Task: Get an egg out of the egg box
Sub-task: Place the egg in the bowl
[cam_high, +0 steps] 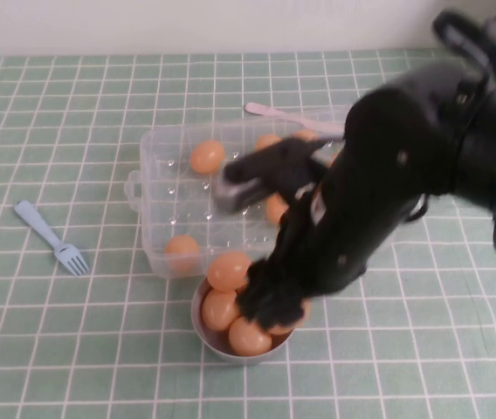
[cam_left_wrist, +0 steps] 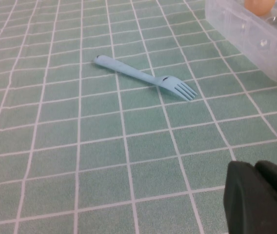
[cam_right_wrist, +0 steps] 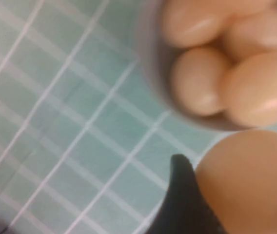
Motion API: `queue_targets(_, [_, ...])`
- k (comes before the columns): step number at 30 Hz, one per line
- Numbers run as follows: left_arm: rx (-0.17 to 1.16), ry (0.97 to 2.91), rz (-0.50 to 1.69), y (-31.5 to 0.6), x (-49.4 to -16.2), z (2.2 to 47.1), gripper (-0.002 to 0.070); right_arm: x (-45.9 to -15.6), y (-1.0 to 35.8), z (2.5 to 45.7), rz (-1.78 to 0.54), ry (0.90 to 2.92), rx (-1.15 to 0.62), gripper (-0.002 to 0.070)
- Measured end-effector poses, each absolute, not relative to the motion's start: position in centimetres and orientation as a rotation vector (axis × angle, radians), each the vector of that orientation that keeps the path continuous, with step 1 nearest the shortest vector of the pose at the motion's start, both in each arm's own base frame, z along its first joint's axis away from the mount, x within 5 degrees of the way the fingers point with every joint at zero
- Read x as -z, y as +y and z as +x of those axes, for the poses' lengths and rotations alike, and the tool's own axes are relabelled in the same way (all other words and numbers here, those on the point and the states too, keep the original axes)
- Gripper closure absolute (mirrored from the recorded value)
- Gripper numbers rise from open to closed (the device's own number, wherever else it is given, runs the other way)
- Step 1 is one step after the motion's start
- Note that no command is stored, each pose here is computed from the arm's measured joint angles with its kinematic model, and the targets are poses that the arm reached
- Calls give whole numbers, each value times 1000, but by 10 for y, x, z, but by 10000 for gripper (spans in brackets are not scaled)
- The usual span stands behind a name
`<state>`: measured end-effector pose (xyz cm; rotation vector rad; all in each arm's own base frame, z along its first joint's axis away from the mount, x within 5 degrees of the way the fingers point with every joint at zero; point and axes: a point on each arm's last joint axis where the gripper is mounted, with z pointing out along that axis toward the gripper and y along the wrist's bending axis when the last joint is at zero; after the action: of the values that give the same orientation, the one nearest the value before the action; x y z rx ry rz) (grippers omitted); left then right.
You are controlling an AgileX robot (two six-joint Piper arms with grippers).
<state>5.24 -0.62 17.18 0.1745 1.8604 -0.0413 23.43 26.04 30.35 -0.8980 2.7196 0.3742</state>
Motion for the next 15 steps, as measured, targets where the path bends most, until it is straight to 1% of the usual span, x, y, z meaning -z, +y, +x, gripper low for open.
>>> queue_targets(2, [41,1860,175,-6,-172,52,678,-297,269,221,-1003,2695,-426,267])
queue_targets(4, [41,1860,175,-6,-172,52,678,-296,277,214,-1080,2644,-470,267])
queue_targets(8, [41,1860,175,-6,-172,52,678,-293,289,215,-1146,2541,-534,267])
queue_targets(15, [41,1860,175,-6,-172,52,678,-267,300,225,-1201,2550,-488,267])
